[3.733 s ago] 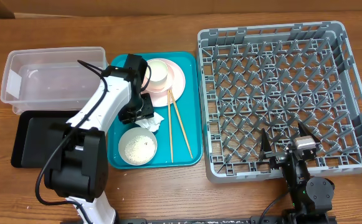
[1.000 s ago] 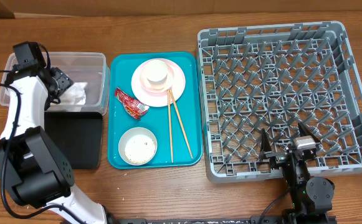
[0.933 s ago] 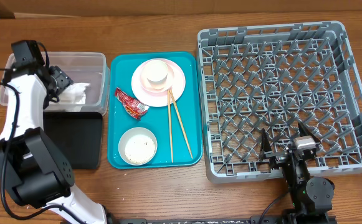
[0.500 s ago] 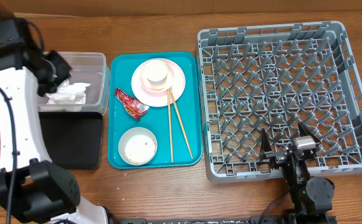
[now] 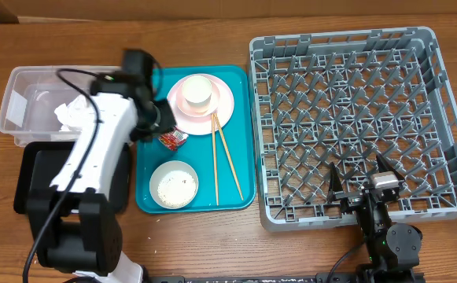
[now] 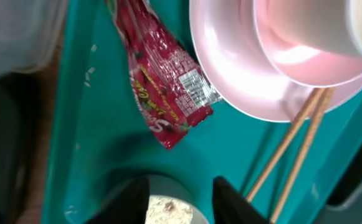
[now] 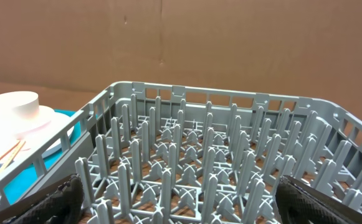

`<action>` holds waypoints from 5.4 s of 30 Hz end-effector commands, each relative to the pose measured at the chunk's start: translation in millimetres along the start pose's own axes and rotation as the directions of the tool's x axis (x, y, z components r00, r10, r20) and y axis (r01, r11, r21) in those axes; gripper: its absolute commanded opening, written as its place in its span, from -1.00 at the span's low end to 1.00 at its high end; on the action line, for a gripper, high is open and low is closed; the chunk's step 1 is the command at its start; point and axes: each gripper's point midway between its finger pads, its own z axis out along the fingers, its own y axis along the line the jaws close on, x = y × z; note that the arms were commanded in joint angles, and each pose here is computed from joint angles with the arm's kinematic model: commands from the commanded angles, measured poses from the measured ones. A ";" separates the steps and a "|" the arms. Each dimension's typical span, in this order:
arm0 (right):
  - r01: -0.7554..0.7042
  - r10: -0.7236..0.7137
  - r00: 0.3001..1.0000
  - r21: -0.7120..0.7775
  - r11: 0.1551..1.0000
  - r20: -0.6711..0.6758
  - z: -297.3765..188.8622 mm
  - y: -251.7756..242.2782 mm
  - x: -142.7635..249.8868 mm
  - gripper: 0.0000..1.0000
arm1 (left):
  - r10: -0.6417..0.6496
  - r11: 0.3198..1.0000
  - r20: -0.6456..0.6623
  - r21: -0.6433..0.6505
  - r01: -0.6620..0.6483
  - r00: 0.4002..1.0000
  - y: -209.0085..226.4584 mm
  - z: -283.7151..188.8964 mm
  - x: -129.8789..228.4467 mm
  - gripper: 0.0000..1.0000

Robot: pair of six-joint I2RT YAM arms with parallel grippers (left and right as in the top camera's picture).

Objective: Sort waste into correct bins and load items into the dishwasher
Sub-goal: 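Move the left gripper to the red snack wrapper and grasp it, then drop the red wrapper into the clear bin with the left gripper, then reach the left gripper to the grey rice bowl and grip its rim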

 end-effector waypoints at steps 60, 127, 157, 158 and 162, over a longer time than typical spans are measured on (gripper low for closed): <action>0.001 -0.001 1.000 0.002 1.000 0.009 0.0 -0.5 0.7 1.00 | -0.099 0.991 0.410 0.125 0.051 0.907 -22.9 -75.4 -57.8 -0.92; 0.000 -0.001 1.000 0.002 1.000 0.009 0.0 -0.5 0.7 1.00 | 0.452 0.882 -0.173 -0.054 -0.467 0.875 -59.6 -50.5 151.1 -0.18; 0.000 -0.001 1.000 0.002 1.000 0.009 0.0 -0.5 0.7 1.00 | 0.472 0.865 -0.127 -0.124 -0.486 0.872 -42.2 21.9 158.4 -0.19; 0.001 -0.001 1.000 0.002 1.000 0.009 0.0 -0.5 0.7 1.00 | 0.473 0.865 -0.120 -0.126 -0.485 0.873 -42.8 22.0 156.9 -0.20; 0.000 -0.001 1.000 0.002 1.000 0.009 0.0 -0.5 0.7 1.00 | 0.457 0.865 -0.075 -0.195 -0.463 0.886 -36.0 21.0 145.1 -0.18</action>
